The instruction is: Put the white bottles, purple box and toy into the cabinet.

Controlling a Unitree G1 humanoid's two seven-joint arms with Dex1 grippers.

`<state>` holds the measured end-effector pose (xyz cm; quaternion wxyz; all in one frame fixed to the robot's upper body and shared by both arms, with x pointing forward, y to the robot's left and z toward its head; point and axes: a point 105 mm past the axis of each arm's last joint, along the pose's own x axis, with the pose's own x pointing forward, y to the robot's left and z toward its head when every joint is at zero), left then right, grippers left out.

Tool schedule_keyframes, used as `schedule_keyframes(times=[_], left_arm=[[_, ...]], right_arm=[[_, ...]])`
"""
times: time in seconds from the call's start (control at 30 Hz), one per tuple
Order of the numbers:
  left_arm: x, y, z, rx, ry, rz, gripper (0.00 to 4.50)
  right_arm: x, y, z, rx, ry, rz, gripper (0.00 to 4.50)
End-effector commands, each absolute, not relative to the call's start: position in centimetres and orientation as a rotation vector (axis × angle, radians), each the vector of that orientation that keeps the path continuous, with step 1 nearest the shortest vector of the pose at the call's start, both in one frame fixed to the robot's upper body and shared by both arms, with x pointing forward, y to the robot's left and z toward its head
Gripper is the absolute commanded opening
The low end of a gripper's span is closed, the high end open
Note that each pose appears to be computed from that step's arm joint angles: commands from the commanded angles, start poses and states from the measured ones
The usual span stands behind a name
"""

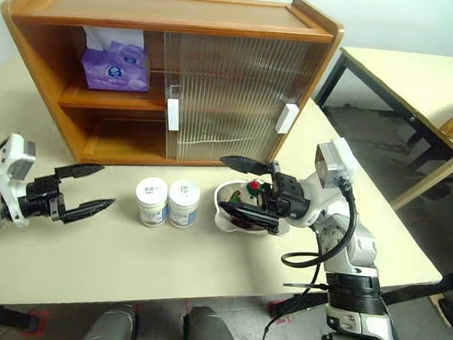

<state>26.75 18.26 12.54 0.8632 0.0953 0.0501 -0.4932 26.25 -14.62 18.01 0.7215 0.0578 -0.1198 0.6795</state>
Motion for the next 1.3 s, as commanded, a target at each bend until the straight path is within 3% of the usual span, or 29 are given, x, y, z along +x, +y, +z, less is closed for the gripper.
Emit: schedule_keyframes(times=[0.03, 0.3, 0.67, 1.3], left_arm=[[26.5, 18.3, 10.4, 0.287, 0.157, -1.128, 4.45], [27.5, 17.0, 7.9, 0.289, 0.137, -1.247, 4.45], [29.0, 13.9, 6.9, 0.23, 0.118, -1.277, 4.45], [29.6, 11.0, 4.3, 0.22, 0.213, -1.329, 4.45]], right_arm=[[26.3, -14.9, 17.9, 0.113, -0.245, 1.505, 4.5], [26.4, -14.9, 18.0, 0.11, -0.263, 1.501, 4.5], [26.3, -15.2, 17.7, 0.103, -0.262, 1.487, 4.5], [26.1, -15.3, 17.3, 0.093, -0.246, 1.489, 4.5]])
